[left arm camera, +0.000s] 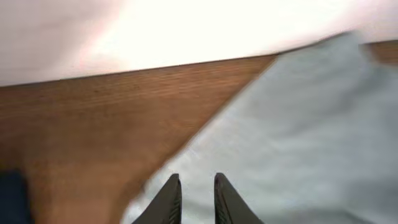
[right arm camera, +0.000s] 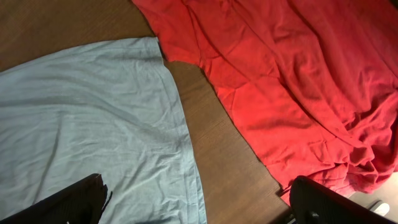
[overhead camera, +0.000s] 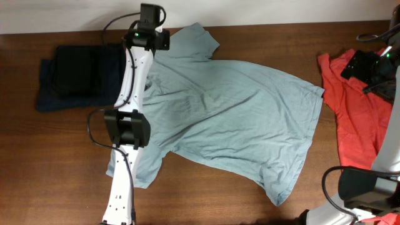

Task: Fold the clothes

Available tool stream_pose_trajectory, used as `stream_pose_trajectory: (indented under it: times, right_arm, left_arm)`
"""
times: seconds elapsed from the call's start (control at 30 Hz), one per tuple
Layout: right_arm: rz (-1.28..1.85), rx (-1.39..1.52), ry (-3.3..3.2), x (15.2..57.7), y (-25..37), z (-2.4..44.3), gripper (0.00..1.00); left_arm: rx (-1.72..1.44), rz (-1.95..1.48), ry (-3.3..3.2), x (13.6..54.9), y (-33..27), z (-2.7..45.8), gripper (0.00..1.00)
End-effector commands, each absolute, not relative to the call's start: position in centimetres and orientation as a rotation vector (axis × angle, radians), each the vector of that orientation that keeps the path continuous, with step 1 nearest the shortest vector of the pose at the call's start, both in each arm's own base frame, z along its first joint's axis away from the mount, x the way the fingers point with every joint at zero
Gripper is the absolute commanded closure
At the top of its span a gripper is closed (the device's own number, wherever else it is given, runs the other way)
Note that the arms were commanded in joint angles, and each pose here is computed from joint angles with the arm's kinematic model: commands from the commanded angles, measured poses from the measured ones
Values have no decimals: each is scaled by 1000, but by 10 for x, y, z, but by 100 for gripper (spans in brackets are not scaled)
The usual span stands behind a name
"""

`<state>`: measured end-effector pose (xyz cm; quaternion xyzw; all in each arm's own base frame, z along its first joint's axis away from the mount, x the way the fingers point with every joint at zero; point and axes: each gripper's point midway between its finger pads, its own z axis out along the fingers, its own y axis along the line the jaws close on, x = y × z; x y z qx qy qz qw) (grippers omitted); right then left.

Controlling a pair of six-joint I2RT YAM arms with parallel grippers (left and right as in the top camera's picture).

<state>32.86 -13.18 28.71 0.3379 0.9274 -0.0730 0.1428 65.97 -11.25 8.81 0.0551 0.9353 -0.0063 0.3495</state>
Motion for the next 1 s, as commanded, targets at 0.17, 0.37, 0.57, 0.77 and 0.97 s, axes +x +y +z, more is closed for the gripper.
stream_pose_trajectory:
  times: [0.17, 0.37, 0.57, 0.77, 0.97]
  right_arm:
    - [-231, 996, 2666, 326, -135, 288, 1]
    - [-231, 996, 2666, 326, -135, 288, 1]
    - [-229, 993, 2650, 329, -136, 289, 1]
    - [-213, 950, 2555, 353, -143, 298, 1]
    - [-31, 721, 2771, 335, -103, 286, 23]
  left_arm:
    - [26, -126, 2370, 587, -112, 251, 78]
    - [12, -135, 2340, 537, -101, 319, 71]
    - [-32, -73, 2353, 483, -71, 360, 66]
    - [-97, -96, 2350, 457, -38, 381, 54]
    - [-83, -223, 2342, 451, -23, 389, 34]
